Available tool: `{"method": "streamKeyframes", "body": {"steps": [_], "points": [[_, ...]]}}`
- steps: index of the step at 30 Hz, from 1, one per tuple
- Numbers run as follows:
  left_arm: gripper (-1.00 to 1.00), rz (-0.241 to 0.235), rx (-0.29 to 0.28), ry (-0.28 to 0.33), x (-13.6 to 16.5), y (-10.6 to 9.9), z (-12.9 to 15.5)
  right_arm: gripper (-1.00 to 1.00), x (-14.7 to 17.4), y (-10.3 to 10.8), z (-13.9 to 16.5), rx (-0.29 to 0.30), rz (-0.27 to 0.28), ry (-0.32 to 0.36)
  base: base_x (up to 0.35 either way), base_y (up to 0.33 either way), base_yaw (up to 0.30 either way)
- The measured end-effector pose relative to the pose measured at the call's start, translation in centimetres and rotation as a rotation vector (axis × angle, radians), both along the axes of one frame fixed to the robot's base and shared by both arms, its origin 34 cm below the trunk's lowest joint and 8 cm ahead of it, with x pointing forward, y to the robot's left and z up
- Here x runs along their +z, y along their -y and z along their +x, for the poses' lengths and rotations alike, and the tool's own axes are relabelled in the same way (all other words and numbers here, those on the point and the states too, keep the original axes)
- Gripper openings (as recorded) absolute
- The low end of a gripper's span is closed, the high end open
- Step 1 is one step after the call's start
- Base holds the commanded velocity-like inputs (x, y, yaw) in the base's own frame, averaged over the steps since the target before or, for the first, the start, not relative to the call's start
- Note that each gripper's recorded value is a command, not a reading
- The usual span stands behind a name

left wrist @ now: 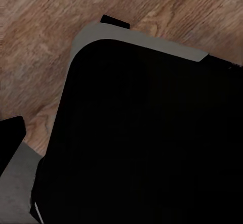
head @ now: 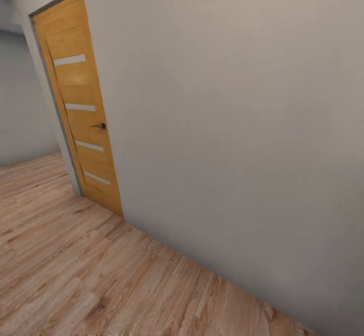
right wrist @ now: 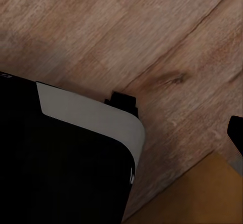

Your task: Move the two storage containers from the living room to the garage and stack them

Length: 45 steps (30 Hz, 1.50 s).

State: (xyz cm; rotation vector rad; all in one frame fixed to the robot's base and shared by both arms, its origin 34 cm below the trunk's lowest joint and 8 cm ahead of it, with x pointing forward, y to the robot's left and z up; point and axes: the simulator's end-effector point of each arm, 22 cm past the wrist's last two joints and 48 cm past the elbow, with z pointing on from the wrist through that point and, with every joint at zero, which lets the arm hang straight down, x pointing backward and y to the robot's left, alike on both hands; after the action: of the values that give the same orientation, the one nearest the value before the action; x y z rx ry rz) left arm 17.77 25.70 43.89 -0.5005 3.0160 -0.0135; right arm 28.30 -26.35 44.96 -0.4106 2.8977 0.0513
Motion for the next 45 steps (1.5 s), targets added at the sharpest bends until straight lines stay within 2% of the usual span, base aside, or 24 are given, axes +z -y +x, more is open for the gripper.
{"method": "streamKeyframes", "body": {"steps": [7, 10, 13, 15, 45], "points": [[1.0, -0.001, 0.001, -0.001, 0.0, 0.1, 0.0, 1.0, 0.0, 0.1, 0.1, -0.006, -0.004, 0.005, 0.0, 0.0, 0.289], [1.0, 0.0, 0.003, -0.001, 0.0, 0.1, 0.0, 1.0, 0.1, 0.9, 0.5, -0.053, -0.026, 0.022, 0.0, 0.0, 0.298], [1.0, 0.0, 0.003, -0.001, 0.0, 0.1, 0.0, 1.0, 0.2, 1.5, 0.9, -0.128, -0.032, 0.036, 0.084, 0.0, 0.298], [1.0, 0.0, 0.003, 0.0, 0.0, 0.1, 0.0, 1.0, 0.2, 1.7, 0.9, -0.144, -0.034, 0.038, 0.231, 0.0, 0.298], [1.0, -0.001, 0.003, 0.0, 0.0, 0.1, 0.0, 1.0, 0.2, 1.7, 0.9, -0.149, -0.034, 0.04, 0.317, 0.0, 0.298]]}}
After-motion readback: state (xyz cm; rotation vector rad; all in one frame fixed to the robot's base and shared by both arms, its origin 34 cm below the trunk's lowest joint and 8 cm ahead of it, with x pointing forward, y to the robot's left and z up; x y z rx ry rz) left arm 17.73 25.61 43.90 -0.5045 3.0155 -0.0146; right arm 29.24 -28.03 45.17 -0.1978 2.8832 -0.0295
